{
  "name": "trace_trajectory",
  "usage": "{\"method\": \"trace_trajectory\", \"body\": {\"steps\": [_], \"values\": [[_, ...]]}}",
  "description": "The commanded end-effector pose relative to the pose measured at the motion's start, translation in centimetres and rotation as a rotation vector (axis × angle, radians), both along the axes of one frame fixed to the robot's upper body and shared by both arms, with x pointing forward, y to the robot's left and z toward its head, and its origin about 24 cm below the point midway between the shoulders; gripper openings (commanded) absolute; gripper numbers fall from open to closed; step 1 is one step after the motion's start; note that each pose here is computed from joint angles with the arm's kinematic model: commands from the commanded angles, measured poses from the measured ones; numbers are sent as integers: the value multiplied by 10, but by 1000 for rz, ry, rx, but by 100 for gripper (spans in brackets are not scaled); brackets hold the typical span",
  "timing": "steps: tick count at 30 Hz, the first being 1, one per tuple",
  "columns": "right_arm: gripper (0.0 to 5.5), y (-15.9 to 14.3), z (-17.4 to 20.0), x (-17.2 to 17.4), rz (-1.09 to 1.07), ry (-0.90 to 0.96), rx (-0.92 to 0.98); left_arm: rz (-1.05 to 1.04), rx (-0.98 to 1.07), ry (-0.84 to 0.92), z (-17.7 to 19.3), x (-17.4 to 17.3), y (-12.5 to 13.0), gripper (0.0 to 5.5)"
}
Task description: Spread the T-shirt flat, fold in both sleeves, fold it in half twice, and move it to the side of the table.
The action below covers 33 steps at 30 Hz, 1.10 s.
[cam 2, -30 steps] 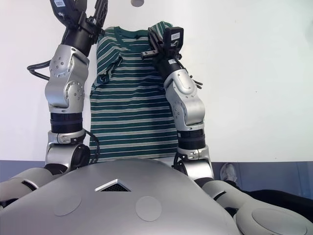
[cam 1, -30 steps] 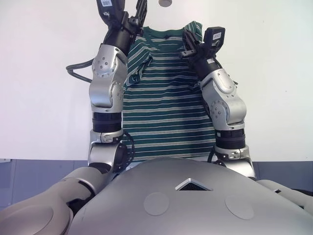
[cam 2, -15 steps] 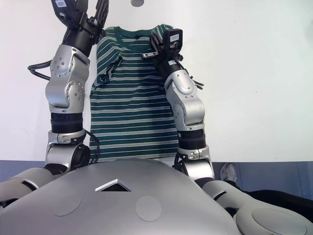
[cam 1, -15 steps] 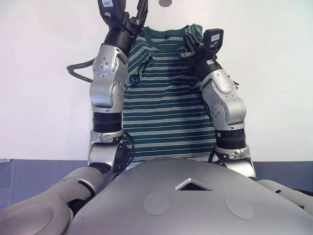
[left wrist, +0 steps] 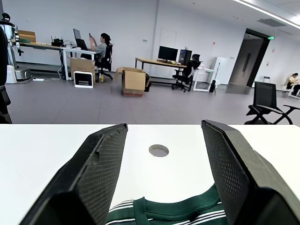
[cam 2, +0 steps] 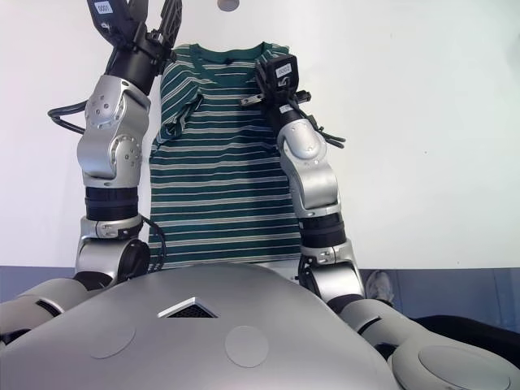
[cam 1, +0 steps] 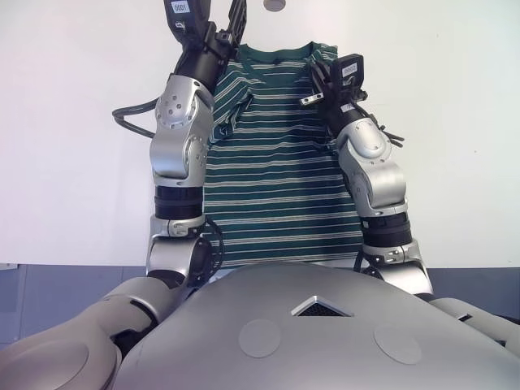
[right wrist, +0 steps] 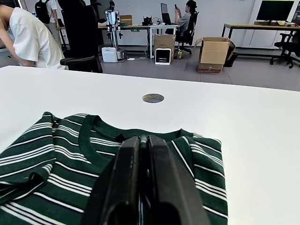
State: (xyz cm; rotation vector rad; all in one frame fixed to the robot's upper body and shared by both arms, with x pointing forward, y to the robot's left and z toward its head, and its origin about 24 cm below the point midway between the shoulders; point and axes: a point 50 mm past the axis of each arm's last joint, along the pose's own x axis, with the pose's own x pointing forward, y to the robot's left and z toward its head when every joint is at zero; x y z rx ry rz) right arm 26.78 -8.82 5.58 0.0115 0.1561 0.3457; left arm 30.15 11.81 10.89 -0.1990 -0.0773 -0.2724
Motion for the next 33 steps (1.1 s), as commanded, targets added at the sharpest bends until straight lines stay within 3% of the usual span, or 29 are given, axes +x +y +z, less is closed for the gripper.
{"method": "trace_trajectory", "body": {"steps": [1, 4, 11, 15, 19, 25, 33], "values": [[64, -1, -2, 1, 0, -2, -18, 9, 11, -5, -1, -1, 0, 291], [132, -1, -2, 0, 6, -7, -21, 6, 11, -4, -2, -1, 0, 291], [132, -11, 15, 4, -12, -97, 33, 2, 13, -6, -1, -1, 0, 291], [132, -39, 9, 9, -30, -57, -61, 4, 16, -4, -1, -2, 1, 291], [132, -38, 7, 17, -12, -47, -103, 1, 16, -2, -2, -2, 0, 291], [132, -31, -30, 21, 11, 149, -235, -12, 18, 4, -3, -2, -3, 291], [132, -74, -43, 16, -66, 232, -387, -5, 20, 10, -4, -3, -1, 291]]}}
